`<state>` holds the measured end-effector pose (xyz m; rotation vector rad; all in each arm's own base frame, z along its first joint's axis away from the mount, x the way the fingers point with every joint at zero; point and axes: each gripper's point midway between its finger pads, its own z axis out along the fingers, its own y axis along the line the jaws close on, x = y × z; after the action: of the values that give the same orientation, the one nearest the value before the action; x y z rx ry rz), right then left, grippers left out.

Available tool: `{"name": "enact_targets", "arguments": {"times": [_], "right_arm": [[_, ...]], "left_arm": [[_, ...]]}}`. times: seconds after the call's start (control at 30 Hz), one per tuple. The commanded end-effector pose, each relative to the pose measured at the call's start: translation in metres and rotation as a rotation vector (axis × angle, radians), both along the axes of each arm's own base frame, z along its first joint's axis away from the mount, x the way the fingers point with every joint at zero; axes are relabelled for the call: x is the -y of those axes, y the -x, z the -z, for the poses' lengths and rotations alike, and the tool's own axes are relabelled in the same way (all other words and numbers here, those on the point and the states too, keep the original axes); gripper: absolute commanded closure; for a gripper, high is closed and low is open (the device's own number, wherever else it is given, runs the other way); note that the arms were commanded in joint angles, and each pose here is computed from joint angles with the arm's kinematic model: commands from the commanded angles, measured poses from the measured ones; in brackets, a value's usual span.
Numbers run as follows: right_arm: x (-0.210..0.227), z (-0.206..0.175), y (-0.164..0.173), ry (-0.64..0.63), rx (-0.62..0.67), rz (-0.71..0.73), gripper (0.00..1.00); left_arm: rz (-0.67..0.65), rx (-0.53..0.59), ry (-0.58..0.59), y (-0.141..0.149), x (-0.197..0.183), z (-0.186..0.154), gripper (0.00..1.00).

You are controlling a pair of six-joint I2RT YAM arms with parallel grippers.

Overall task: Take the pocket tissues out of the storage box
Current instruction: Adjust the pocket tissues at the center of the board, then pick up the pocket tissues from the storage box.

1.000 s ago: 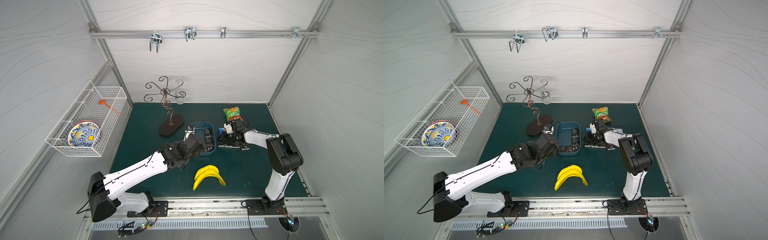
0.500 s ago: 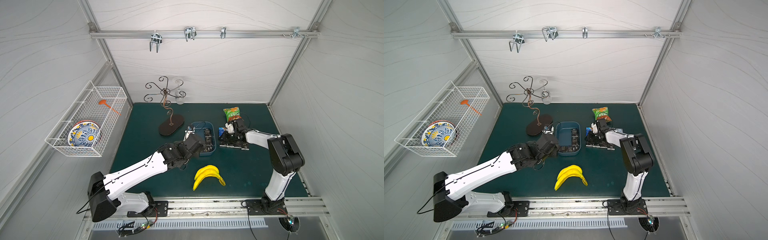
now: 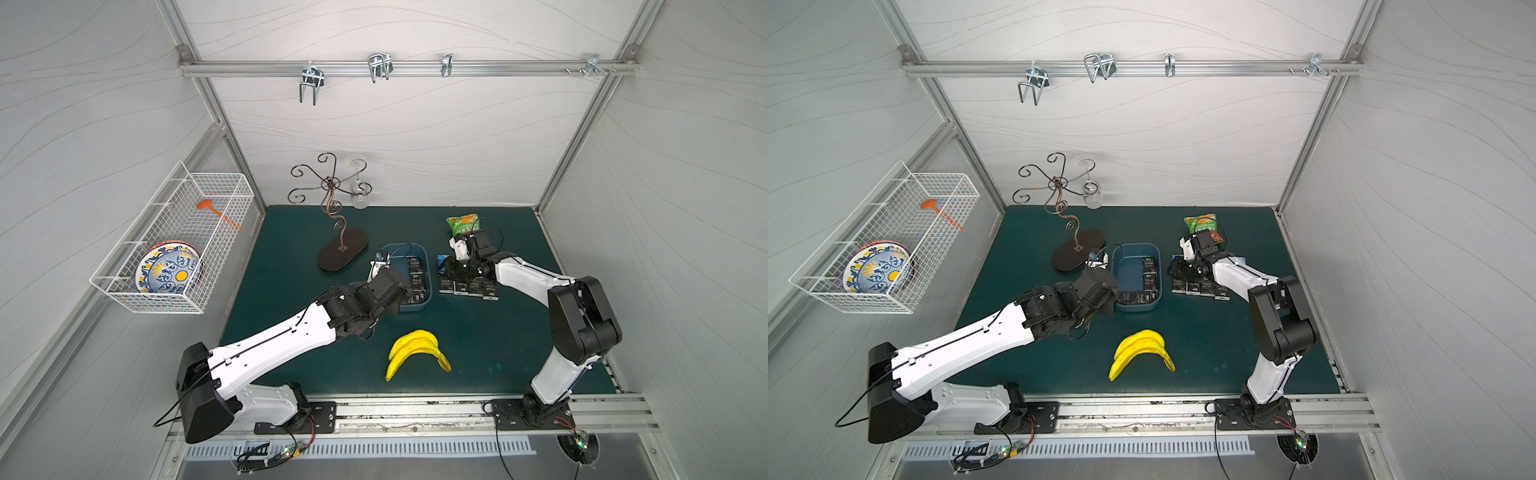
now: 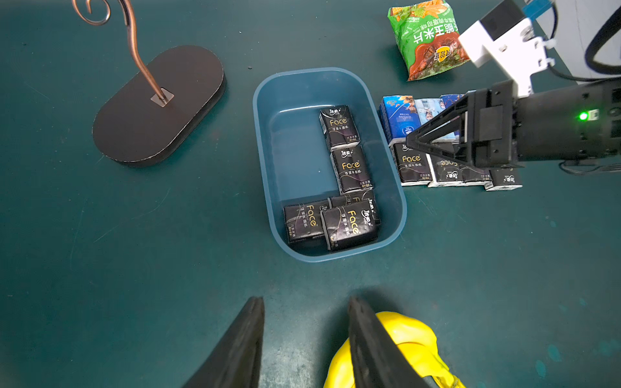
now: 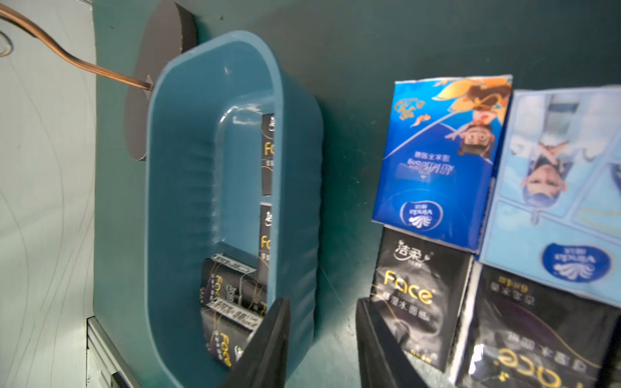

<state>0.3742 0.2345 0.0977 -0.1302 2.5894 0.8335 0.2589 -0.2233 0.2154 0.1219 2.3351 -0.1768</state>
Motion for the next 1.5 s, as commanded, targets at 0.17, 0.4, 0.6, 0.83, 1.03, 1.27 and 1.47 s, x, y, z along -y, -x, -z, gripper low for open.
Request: {"name": "enact_targets", "arguments": {"times": [0.17,0.4,0.6,0.83,1.03,1.27,1.47], "right_arm": [[-0.033,-0.040,0.001,0.127,0.124,-0.070,0.62],[-0.073,-0.033,-0.005,0.391,0.192,-0.140,0.58],[-0.088,0.000,-0.022,0.621,0.213,-0.150,0.57],[-0.088,0.030,-0.039,0.731,0.227,-0.127,0.54],[-0.091,0.058,-0.041,0.784,0.200,-0.165,0.55],[-0.092,0.089,-0.035,0.775,0.125,-0.204,0.78],[-0.095,0.082,-0.032,0.696,0.119,-0.201,0.91]], "left_arm": [[-0.039,0.022,0.006,-0.007,-0.006,-0.010,0.55],[-0.085,-0.001,0.037,-0.008,-0.020,-0.006,0.54],[-0.110,0.005,0.062,0.003,-0.038,-0.014,0.55],[-0.114,0.022,0.083,0.014,-0.053,-0.018,0.55],[-0.113,0.027,0.088,0.016,-0.055,-0.019,0.55],[-0.115,0.026,0.087,0.015,-0.055,-0.018,0.55],[-0.121,0.031,0.085,0.015,-0.056,-0.019,0.55]]}}
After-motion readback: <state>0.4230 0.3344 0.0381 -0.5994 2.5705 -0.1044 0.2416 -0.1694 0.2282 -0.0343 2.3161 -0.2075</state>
